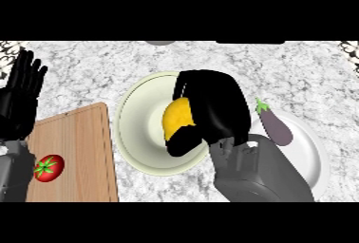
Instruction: Pick the lemon from the plate and place it in the bowl
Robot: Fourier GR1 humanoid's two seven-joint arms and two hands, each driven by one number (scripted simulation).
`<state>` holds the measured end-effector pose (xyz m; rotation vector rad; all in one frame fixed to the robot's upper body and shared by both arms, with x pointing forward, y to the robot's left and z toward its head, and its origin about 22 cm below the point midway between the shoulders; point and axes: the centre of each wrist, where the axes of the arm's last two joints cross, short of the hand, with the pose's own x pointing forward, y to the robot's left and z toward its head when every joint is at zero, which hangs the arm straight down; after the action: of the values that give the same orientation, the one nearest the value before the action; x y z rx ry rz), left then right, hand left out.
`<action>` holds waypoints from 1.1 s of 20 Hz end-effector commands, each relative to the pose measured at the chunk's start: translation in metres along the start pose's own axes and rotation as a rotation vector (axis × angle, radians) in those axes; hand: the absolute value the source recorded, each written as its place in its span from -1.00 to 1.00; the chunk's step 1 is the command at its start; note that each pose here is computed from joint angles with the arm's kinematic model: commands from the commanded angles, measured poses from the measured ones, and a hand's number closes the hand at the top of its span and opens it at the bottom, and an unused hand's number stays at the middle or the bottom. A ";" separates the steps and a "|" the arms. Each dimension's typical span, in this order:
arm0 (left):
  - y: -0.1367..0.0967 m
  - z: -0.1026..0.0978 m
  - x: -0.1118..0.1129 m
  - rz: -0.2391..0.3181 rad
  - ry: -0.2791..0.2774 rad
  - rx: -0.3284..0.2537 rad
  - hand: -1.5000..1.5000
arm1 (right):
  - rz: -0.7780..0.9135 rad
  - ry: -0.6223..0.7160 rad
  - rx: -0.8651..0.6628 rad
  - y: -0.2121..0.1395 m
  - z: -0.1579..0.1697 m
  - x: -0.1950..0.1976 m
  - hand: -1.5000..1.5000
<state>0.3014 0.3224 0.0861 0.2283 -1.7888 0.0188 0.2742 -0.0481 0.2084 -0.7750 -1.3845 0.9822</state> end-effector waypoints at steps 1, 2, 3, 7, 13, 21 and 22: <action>-0.009 -0.001 -0.001 0.004 0.006 -0.003 0.00 | -0.034 0.186 -0.004 0.031 -0.018 0.001 1.00; 0.001 -0.002 -0.003 -0.001 -0.001 -0.010 0.00 | -0.051 0.230 -0.018 0.046 -0.023 -0.008 1.00; 0.012 0.000 0.001 0.005 0.010 0.009 0.00 | -0.111 0.241 -0.015 0.041 -0.019 -0.012 1.00; 0.002 0.010 -0.005 0.002 -0.007 -0.017 0.00 | -0.246 0.267 -0.005 0.069 -0.037 -0.030 -1.00; 0.007 -0.007 0.002 -0.011 -0.007 0.012 0.00 | -0.479 0.145 -0.155 0.084 -0.042 -0.037 -1.00; 0.018 0.003 -0.008 -0.016 0.010 0.016 0.00 | -0.604 0.157 -0.495 0.041 -0.042 -0.061 -1.00; 0.010 -0.007 0.006 0.004 0.004 0.032 0.00 | -0.598 0.184 -0.500 0.056 -0.032 -0.084 -1.00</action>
<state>0.2991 0.3351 0.0890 0.2409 -1.7835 0.0287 0.3156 -0.0708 0.1278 -0.6756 -1.5664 0.2288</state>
